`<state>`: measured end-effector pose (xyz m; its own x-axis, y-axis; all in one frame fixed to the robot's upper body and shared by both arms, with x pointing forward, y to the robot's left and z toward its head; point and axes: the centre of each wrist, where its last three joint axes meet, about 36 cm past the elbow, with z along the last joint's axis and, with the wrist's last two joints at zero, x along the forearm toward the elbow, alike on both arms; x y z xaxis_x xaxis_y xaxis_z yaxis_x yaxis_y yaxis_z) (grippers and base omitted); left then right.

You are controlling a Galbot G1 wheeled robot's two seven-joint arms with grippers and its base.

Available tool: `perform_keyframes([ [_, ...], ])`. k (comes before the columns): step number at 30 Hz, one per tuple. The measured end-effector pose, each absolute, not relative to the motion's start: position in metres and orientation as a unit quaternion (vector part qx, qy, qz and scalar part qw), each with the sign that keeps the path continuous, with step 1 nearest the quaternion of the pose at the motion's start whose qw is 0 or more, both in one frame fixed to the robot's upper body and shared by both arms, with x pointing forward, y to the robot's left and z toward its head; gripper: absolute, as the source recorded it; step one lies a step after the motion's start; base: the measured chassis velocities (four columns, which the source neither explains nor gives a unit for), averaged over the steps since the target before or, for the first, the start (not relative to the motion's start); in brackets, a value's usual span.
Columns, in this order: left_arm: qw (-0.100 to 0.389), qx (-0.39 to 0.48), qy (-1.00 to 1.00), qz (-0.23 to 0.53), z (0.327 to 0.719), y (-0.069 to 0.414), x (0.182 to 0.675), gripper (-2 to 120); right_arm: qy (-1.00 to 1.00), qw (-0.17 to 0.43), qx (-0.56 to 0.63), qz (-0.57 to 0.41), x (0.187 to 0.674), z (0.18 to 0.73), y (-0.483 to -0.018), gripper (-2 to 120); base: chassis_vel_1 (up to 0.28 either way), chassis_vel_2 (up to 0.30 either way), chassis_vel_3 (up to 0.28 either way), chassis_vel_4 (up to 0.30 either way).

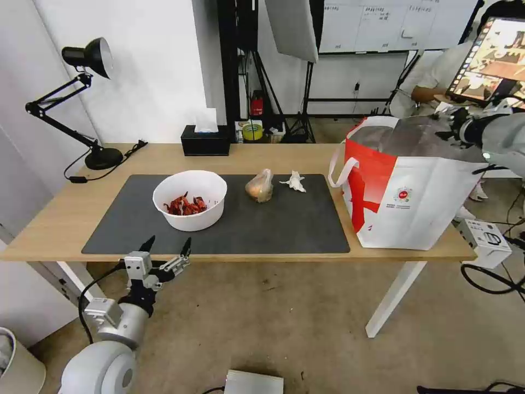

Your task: Pick up the trash from the table and place it into the takeout bag.

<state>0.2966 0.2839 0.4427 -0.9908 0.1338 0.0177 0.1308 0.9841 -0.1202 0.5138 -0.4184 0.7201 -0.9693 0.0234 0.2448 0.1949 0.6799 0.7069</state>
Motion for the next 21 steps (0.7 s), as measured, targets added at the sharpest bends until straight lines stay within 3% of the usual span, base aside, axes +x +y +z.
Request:
perform_keyframes([
  [1, 0.013, -0.066, -0.996, 0.059, 0.443, 0.284, 0.297, 100, -0.91, 0.108, -0.06, -0.396, 0.514, 0.72, -0.418, 60, 0.0, 0.0, 0.0, 0.0],
  [3, 0.015, -0.062, -0.996, 0.063, 0.442, 0.286, 0.293, 100, -0.943, 0.034, -0.005, -0.332, 0.49, 0.697, -0.41, 76, 0.0, 0.0, 0.0, 0.0],
  [10, 0.009, -0.061, -0.996, 0.067, 0.441, 0.286, 0.293, 100, -0.971, -0.05, 0.065, -0.227, 0.452, 0.645, -0.381, 98, 0.0, 0.0, 0.0, 0.0],
  [16, 0.0, -0.068, -0.995, 0.069, 0.447, 0.282, 0.292, 100, -0.975, -0.11, 0.112, -0.16, 0.415, 0.618, -0.346, 100, 0.0, 0.0, 0.0, 0.0],
  [21, -0.003, -0.074, -0.995, 0.068, 0.45, 0.281, 0.291, 100, -0.975, -0.127, 0.124, -0.13, 0.396, 0.599, -0.334, 100, 0.0, 0.0, 0.0, 0.0],
])
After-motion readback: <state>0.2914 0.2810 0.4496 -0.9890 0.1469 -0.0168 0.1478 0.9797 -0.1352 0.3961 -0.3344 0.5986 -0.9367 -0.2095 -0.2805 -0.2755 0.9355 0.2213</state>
